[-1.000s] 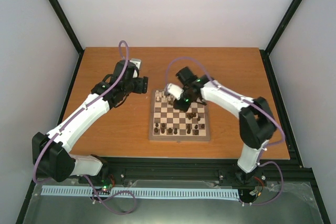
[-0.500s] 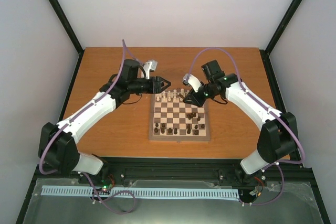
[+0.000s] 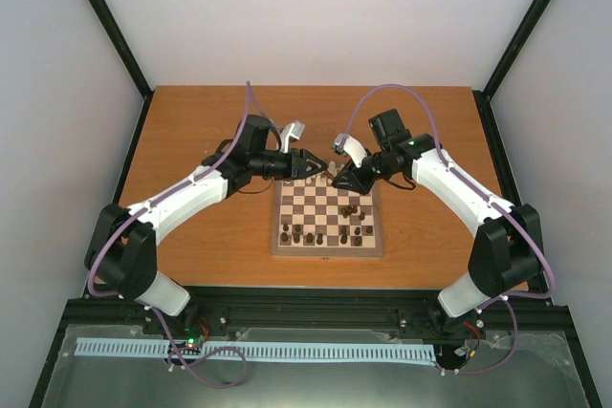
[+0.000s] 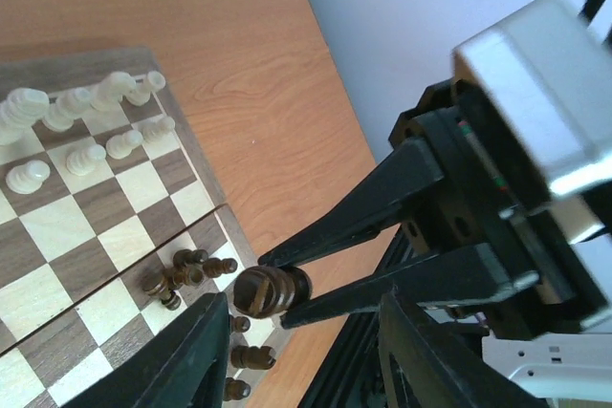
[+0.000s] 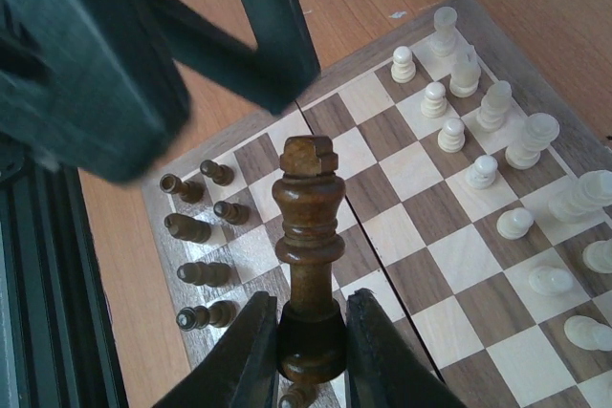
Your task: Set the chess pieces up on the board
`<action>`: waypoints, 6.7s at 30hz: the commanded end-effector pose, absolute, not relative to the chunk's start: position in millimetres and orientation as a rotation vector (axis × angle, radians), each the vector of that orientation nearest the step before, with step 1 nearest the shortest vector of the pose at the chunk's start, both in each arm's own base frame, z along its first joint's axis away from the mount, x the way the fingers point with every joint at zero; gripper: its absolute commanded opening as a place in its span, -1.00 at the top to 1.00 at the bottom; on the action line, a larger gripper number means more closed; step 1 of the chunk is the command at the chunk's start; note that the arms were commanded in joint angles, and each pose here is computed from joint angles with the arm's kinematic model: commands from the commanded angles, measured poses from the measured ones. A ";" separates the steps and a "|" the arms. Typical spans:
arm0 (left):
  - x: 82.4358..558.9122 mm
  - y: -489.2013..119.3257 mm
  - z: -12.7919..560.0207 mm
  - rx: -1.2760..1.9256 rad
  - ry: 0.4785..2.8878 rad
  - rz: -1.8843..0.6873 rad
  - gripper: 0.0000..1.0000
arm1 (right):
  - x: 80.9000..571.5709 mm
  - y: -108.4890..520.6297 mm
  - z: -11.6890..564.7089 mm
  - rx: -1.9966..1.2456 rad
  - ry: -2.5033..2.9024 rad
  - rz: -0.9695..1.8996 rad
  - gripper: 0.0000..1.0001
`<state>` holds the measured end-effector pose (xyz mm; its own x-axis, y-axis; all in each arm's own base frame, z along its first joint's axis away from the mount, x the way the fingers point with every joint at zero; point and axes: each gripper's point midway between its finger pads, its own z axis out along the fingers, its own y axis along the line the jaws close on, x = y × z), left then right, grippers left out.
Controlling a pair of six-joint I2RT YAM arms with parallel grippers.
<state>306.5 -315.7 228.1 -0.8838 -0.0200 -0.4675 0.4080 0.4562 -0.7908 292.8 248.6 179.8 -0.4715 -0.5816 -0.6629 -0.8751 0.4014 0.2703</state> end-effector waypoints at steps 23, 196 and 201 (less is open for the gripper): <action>302.8 -351.5 215.1 0.475 2.348 -1.427 0.67 | 288.2 251.2 189.9 -1.259 2.137 0.878 0.78; 361.0 -231.9 287.6 0.218 2.152 -0.660 -0.49 | 255.4 217.6 110.6 -1.528 2.357 0.424 0.87; 361.1 -230.7 288.6 0.215 2.150 -0.661 -0.49 | 249.7 235.5 103.4 -1.613 2.330 0.432 0.87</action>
